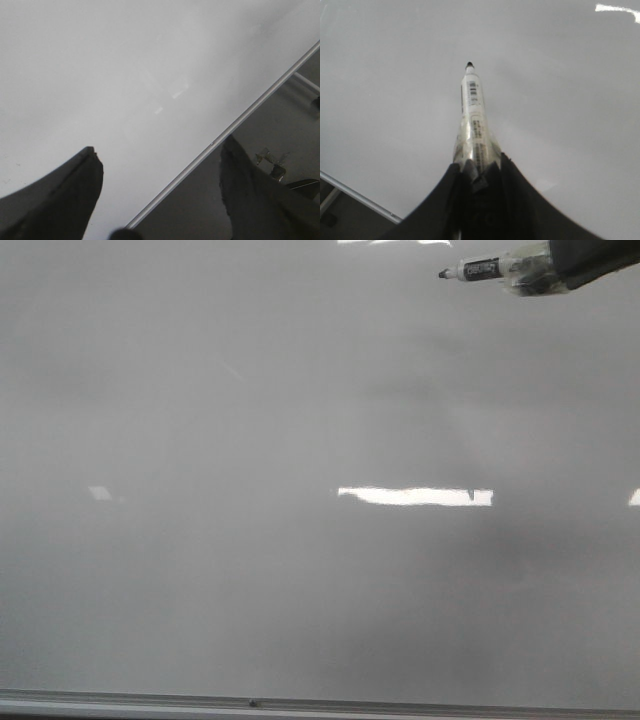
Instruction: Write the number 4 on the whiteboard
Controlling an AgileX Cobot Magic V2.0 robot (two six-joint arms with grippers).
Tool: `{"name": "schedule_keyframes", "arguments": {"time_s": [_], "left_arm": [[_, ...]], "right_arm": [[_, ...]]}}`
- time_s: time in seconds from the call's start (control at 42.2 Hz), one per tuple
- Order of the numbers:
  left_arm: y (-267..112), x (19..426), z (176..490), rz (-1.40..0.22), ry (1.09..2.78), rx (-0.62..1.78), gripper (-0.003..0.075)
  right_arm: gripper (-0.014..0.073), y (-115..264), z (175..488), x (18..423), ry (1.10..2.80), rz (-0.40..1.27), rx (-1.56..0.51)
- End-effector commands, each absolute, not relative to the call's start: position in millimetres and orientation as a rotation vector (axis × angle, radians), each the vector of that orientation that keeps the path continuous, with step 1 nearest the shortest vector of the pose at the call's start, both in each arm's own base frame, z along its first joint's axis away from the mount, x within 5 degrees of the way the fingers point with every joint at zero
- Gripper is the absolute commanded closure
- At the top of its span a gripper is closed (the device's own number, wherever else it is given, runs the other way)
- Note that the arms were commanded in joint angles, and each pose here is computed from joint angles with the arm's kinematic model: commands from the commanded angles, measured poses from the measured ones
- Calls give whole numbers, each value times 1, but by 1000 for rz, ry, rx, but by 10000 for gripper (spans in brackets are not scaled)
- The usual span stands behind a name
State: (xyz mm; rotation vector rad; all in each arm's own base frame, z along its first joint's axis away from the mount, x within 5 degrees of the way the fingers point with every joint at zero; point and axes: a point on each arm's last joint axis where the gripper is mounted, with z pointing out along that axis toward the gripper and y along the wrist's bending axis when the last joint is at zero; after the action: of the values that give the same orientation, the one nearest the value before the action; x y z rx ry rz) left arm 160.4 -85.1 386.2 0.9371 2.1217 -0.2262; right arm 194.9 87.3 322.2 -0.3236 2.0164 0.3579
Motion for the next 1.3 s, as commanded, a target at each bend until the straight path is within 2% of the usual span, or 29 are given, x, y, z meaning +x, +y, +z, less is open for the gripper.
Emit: {"name": "schedule_keyframes", "arguments": {"time_s": [0.0,0.285,0.522,0.664,0.806,0.949,1.162,1.281], "left_arm": [[-85,160,402,-248,2033,871,239],[-85,160,402,-247,2030,870,239],[-85,160,402,-246,2022,865,239],[-85,161,403,-245,2012,858,239],[-85,161,403,-245,2012,858,239],[-85,161,403,-245,2012,858,239],[-85,161,403,-245,2012,858,239],[-85,161,403,-245,2012,858,239]], "right_arm": [[646,86,340,206,1888,358,-278],[646,88,337,232,1918,305,-276],[646,94,316,247,2004,291,-292],[646,108,297,249,2105,291,-379],[646,116,288,251,2130,277,-446],[646,111,290,251,2123,252,-447],[646,75,294,249,2205,148,-360],[646,68,298,247,2202,136,-333]]}}
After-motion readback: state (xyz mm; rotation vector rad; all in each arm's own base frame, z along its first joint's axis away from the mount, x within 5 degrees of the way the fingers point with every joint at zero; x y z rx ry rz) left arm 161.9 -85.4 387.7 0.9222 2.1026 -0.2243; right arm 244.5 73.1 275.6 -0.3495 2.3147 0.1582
